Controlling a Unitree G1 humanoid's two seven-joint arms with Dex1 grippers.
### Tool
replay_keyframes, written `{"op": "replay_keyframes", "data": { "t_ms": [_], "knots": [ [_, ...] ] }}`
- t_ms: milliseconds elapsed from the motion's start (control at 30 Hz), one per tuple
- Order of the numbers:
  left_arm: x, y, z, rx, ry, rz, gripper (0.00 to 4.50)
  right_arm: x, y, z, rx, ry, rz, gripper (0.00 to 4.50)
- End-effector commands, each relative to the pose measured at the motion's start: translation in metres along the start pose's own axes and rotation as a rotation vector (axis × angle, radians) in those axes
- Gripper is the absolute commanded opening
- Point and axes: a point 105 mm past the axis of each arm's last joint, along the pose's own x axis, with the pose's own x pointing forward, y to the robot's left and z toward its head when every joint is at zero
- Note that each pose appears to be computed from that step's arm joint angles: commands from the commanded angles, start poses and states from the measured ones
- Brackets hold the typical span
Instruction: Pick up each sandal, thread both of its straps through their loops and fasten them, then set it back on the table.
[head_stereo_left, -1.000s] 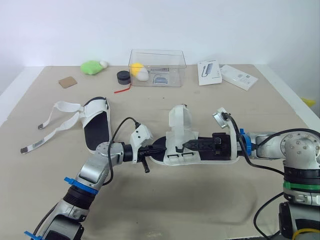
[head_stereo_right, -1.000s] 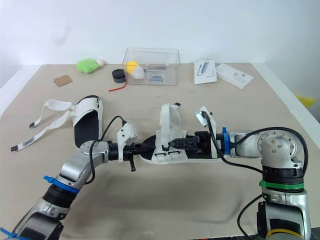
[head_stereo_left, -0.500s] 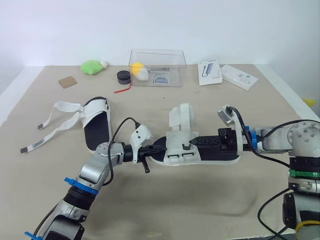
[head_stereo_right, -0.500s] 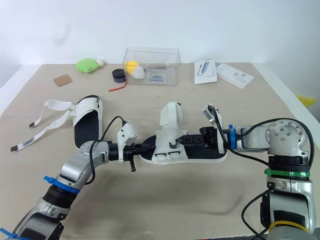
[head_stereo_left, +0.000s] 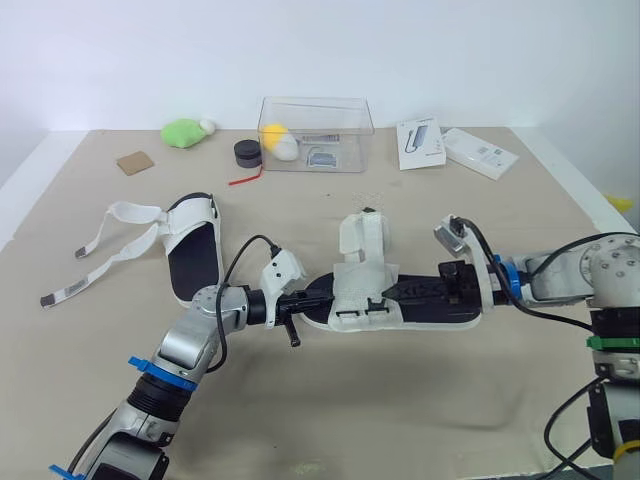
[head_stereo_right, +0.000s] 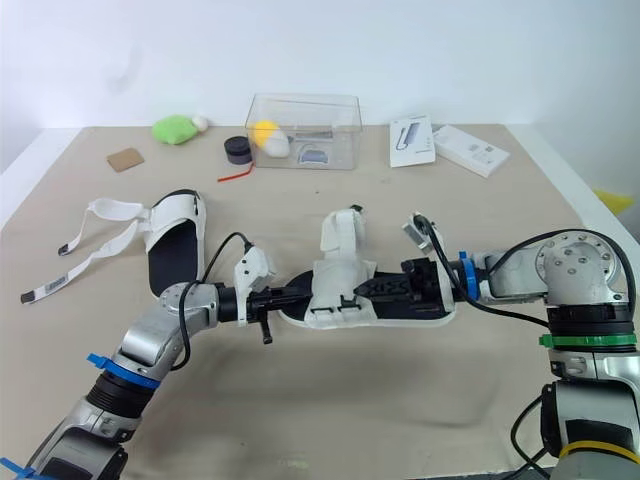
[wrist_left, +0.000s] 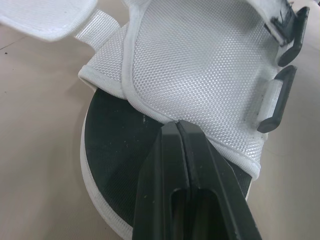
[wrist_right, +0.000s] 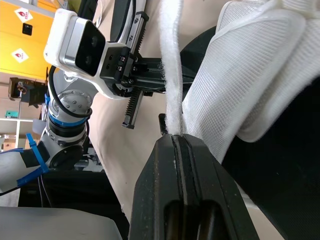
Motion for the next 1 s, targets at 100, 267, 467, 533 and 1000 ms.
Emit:
{"op": "replay_keyframes", "data": {
  "t_ms": [100,267,467,533,1000],
  "knots": [
    [0.003,-0.005,-0.024,-0.046,0.078,0.002,0.00,-0.001,0.004,-0.002,-0.049,0.024,-0.028,0.04],
    [0.004,-0.006,-0.024,-0.047,0.078,0.002,0.00,-0.002,0.004,-0.004,-0.060,0.040,-0.036,0.04],
    [0.004,-0.007,-0.025,-0.048,0.078,0.002,0.00,-0.004,0.003,-0.009,-0.075,0.071,-0.059,0.04],
    [0.004,-0.007,-0.025,-0.049,0.077,0.002,0.00,-0.005,0.002,-0.010,-0.085,0.083,-0.071,0.04],
    [0.005,-0.008,-0.026,-0.053,0.075,0.001,0.00,-0.008,0.005,-0.011,-0.143,0.118,-0.069,0.04]
  ]
}}
